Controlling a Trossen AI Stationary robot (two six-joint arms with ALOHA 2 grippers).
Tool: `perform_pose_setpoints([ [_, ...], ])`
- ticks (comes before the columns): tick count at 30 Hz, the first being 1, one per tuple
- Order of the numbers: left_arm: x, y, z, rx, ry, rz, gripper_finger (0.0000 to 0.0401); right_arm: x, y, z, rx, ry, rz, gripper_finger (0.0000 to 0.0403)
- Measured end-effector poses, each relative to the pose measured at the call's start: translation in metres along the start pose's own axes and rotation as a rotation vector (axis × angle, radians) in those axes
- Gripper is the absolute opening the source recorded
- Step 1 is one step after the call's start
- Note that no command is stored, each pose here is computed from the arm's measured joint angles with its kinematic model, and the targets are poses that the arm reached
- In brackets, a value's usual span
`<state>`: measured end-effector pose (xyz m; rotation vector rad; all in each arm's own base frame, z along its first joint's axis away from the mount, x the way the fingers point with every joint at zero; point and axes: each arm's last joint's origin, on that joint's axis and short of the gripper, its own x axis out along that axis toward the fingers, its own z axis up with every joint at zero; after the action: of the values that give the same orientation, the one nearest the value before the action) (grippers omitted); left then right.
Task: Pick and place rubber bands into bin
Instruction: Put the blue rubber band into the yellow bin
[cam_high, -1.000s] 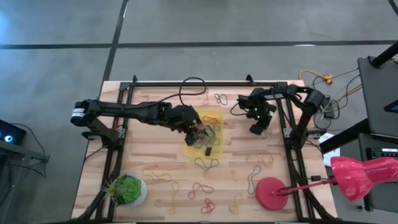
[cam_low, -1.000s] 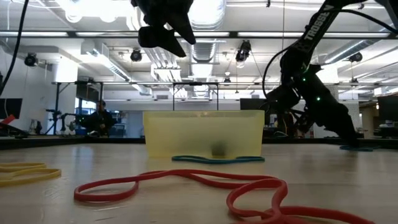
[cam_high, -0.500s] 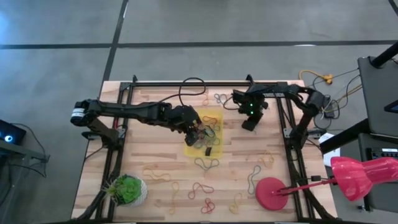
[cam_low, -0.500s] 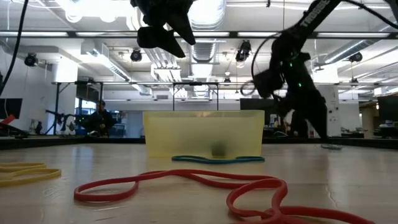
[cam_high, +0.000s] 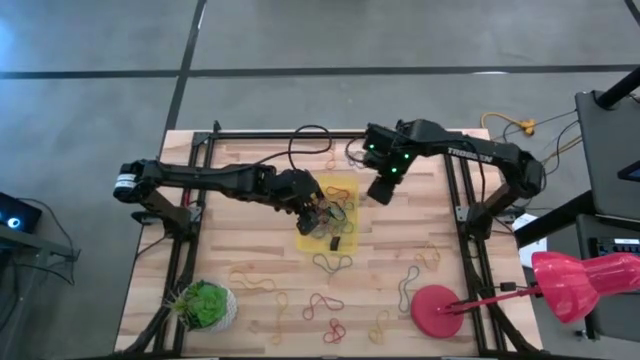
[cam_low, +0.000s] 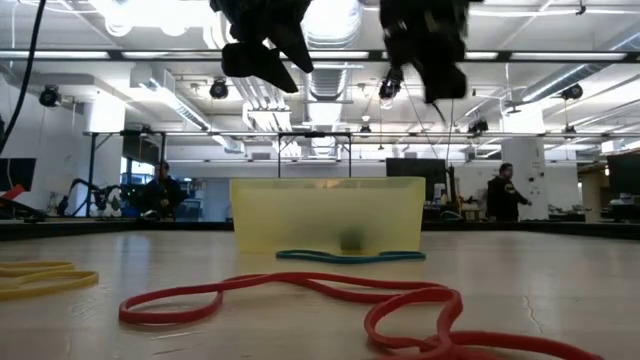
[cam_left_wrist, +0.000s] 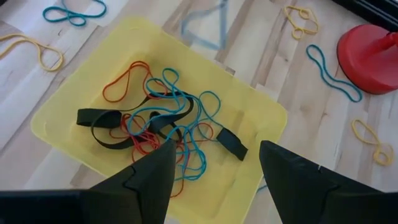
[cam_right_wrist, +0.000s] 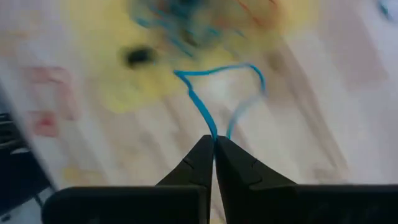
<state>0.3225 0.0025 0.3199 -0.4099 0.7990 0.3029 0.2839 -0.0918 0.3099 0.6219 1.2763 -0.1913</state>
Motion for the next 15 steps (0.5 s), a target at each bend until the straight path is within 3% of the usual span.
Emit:
perform_pose_setpoints([
  [6,-0.011,0.006,-0.008,0.01,0.068,0.041,0.0217,-0.003,0.05,0.027,-0.151,-0.07,0.083,0.0008],
  [11,-0.03,0.01,-0.014,0.014,0.087,0.076,0.0217,0.026,0.06,0.05,-0.173,-0.08,-0.041,0.0012],
  [15,-0.044,0.01,-0.017,-0.005,0.076,0.081,0.0217,0.052,0.068,0.063,-0.193,-0.058,-0.131,0.0037],
])
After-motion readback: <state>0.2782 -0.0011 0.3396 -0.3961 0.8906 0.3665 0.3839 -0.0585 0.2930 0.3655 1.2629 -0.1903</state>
